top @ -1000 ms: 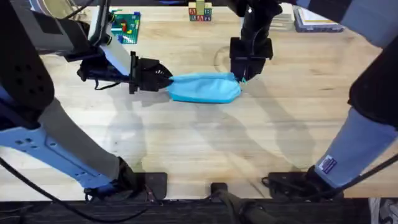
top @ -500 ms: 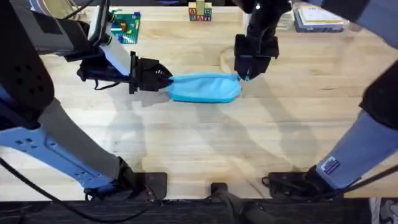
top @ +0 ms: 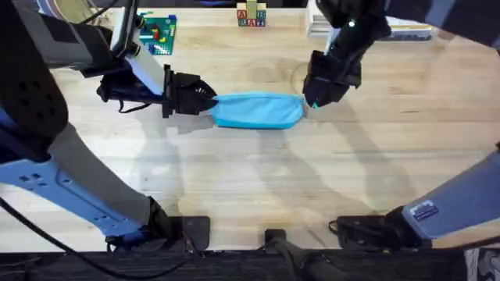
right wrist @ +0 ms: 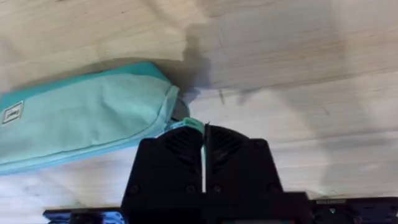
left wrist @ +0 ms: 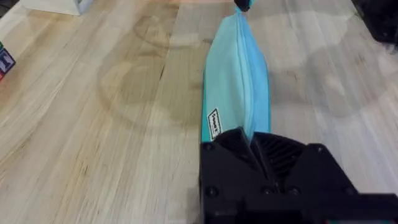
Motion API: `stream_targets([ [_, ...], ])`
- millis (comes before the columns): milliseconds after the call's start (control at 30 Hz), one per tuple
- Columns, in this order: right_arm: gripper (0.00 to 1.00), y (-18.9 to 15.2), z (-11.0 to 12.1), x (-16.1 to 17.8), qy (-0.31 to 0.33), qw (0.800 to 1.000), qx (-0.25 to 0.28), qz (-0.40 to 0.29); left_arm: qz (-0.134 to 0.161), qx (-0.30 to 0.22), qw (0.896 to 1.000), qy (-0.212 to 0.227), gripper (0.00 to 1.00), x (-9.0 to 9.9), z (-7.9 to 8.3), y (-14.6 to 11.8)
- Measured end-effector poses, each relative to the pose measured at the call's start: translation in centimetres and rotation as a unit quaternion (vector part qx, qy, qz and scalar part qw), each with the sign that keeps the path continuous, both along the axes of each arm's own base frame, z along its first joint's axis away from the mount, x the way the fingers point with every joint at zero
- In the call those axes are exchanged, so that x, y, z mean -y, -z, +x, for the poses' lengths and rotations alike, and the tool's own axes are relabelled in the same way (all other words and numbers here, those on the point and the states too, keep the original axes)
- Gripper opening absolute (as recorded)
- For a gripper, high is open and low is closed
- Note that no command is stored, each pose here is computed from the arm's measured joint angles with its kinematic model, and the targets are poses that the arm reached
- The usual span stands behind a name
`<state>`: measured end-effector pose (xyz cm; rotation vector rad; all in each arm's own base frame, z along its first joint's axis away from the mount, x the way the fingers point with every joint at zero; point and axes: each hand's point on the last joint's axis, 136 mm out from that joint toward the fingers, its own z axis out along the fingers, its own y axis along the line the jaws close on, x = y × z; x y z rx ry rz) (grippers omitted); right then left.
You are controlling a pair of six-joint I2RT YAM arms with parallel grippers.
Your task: Unzip the bag, pick up the pens from the table one at a time and place them inside, then zip the bag closed.
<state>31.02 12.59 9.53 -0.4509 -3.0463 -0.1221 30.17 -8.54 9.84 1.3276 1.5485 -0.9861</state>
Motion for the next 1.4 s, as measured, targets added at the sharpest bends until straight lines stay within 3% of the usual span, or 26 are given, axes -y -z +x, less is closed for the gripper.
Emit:
stream_targets([
  [667, 0.034, 3.3, -0.5, 2.2, 0.031, 0.995, -0.023, 0.092, -0.002, 0.0, 1.0, 0.0, 0.042, 0.1, 0.0, -0.1],
  [800, 0.034, 3.3, -0.4, 2.6, 0.025, 0.995, -0.021, 0.095, -0.002, -0.001, 1.0, 0.0, 0.042, 0.1, 0.0, -0.1],
  [933, 0.033, 4.0, -1.1, 6.3, 0.034, 0.998, -0.029, 0.037, 0.002, -0.002, 1.0, 0.0, 0.042, 0.0, -0.1, 0.1],
  [1133, 0.033, 0.9, -1.3, 10.2, 0.051, 0.998, 0.018, -0.01, 0.002, -0.002, 1.0, 0.001, 0.042, -0.1, -0.1, 0.1],
  [1400, 0.041, -3.6, -2.5, 11.2, 0.013, 0.996, 0.08, -0.022, 0.003, -0.002, 1.0, 0.001, 0.042, -0.1, -0.1, 0.1],
])
